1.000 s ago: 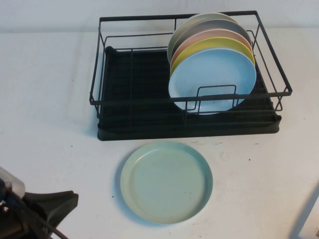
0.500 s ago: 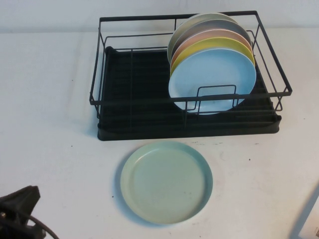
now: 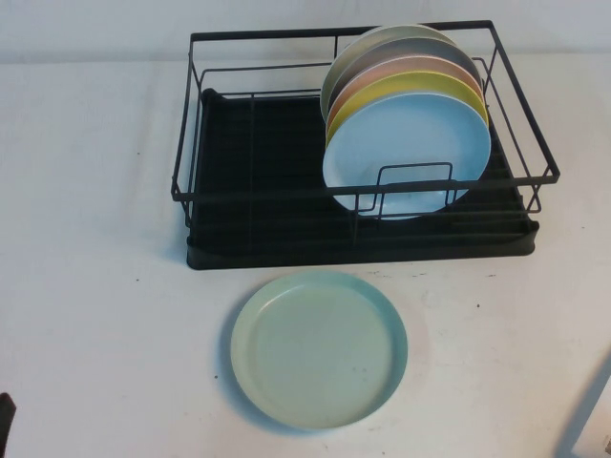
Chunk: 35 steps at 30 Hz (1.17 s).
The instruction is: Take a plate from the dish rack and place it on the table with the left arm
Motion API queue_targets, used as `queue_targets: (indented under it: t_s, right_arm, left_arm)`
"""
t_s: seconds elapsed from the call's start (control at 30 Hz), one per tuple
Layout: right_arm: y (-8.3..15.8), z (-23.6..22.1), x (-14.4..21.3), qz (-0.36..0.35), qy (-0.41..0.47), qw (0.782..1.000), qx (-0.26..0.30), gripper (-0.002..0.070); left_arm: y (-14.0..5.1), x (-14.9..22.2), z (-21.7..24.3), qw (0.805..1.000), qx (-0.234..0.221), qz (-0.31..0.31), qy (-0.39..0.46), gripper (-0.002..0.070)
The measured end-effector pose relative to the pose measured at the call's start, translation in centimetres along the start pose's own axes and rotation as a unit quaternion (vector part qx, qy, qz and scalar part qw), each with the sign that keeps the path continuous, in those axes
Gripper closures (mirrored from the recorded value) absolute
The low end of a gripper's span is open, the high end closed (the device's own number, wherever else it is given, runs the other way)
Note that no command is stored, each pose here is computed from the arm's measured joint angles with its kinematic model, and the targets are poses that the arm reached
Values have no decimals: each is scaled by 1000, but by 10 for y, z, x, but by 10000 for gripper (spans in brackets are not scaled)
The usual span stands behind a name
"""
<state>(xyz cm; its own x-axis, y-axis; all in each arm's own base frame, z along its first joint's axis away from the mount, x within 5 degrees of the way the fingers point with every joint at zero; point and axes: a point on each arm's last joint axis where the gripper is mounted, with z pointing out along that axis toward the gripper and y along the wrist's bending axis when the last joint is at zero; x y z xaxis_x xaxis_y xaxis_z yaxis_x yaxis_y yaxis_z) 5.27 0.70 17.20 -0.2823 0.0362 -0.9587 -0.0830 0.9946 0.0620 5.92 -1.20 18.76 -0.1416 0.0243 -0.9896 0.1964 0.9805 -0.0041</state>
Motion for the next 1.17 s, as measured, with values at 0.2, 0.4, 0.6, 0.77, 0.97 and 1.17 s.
queue_targets:
  t_s: [0.2,0.4,0.6,0.77,0.97,1.17]
  right_arm:
    - [0,0,0,1,0,1000,0,694]
    - [0,0,0,1,0,1000,0,694]
    - [0,0,0,2,0,1000,-1,694]
    - [0,0,0,2,0,1000,-1,694]
    - [0,0,0,3,0,1000,-1,694]
    - [0,0,0,3,0,1000,-1,694]
  left_arm:
    - [4,9,-5,999,-34,5,34,678]
    - [6,14,-5,996,-54,7,65,678]
    - [6,14,-5,996,-52,6,65,678]
    - [6,14,-5,997,-51,2,65,678]
    - [6,14,-5,997,-51,2,65,678]
    - [6,14,-5,997,-51,3,65,678]
